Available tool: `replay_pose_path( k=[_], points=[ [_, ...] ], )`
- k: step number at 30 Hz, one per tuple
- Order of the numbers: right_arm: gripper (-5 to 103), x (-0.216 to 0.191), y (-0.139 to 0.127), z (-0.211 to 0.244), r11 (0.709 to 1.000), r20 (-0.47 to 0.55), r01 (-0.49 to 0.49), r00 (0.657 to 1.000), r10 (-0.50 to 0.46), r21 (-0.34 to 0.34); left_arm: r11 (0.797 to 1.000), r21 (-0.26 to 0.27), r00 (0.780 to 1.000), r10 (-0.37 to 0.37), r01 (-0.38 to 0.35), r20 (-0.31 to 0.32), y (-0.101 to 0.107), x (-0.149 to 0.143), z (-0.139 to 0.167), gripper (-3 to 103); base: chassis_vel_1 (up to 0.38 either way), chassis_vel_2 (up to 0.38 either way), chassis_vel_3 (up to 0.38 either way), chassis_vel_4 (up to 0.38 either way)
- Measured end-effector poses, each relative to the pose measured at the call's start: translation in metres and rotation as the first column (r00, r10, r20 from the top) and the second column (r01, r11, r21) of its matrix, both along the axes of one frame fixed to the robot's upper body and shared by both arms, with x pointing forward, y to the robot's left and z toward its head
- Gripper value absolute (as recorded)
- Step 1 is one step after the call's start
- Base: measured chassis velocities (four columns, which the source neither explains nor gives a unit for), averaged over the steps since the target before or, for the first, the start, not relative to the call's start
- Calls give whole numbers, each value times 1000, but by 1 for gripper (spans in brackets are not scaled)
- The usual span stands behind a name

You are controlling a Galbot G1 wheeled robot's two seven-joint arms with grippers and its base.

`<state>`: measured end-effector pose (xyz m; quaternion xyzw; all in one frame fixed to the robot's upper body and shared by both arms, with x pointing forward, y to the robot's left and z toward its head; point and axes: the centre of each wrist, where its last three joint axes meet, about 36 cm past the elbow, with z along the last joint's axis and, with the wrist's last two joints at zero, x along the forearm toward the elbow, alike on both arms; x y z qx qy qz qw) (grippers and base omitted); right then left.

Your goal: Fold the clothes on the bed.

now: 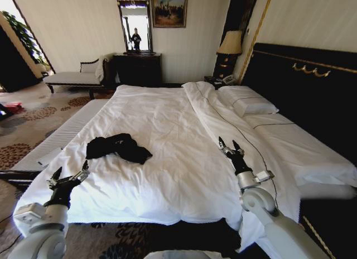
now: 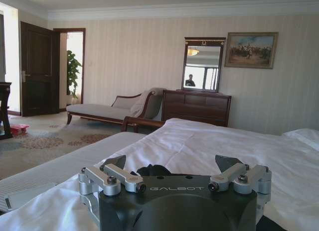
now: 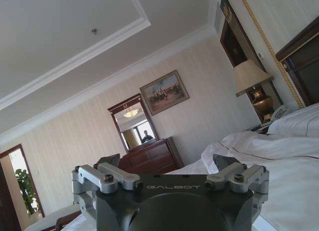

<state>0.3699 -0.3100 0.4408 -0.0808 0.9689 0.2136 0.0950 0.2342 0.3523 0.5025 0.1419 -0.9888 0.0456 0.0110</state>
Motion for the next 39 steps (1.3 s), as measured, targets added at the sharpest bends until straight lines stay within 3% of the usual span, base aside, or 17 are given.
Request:
replay_pose_path(
  k=[39],
  points=[
    [100, -2, 1, -9, 999, -23, 37, 999, -37, 7, 1000, 5, 1000, 1, -1, -4, -1, -2, -2, 100, 10, 46, -13, -42]
  ],
)
